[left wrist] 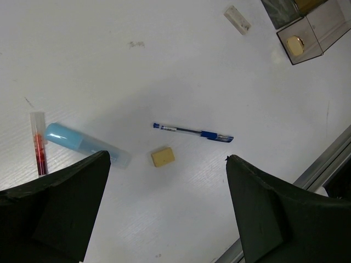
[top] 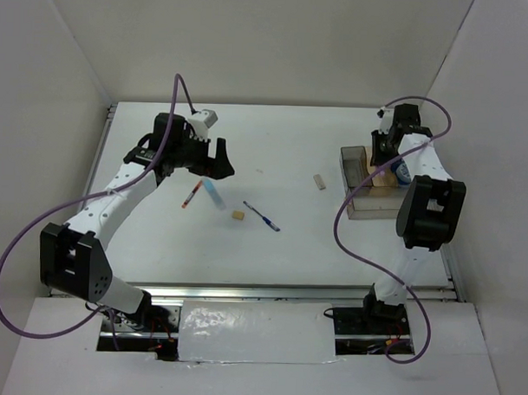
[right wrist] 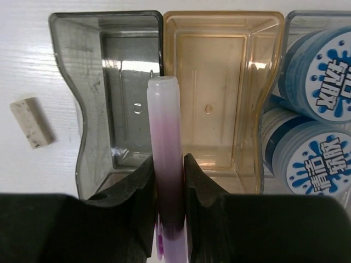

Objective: Sort the stationery into containers
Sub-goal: Place the stationery into the container

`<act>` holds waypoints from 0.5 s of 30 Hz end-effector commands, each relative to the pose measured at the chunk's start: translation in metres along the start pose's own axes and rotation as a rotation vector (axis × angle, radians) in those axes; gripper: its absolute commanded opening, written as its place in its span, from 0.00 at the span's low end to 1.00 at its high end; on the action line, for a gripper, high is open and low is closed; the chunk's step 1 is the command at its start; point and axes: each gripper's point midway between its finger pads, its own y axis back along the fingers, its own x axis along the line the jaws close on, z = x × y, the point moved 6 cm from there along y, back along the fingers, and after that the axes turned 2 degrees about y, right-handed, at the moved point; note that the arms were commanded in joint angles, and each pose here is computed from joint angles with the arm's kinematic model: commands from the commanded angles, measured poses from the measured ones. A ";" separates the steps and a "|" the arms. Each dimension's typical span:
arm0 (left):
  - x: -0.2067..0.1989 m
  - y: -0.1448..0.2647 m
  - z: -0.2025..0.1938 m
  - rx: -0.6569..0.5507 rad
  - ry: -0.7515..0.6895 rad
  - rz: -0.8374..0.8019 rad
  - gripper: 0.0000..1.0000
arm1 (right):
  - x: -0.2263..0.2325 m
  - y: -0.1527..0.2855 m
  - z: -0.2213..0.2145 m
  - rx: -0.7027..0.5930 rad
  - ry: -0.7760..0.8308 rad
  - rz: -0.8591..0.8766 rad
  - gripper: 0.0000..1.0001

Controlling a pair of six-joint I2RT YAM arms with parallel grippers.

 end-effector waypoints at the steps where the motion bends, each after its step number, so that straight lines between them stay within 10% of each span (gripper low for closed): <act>1: -0.003 -0.002 0.011 -0.027 -0.050 -0.010 0.99 | -0.007 -0.005 0.010 -0.029 -0.008 -0.027 0.09; 15: -0.005 -0.008 0.008 -0.011 -0.061 -0.014 0.99 | -0.024 -0.031 0.000 -0.005 0.012 -0.069 0.20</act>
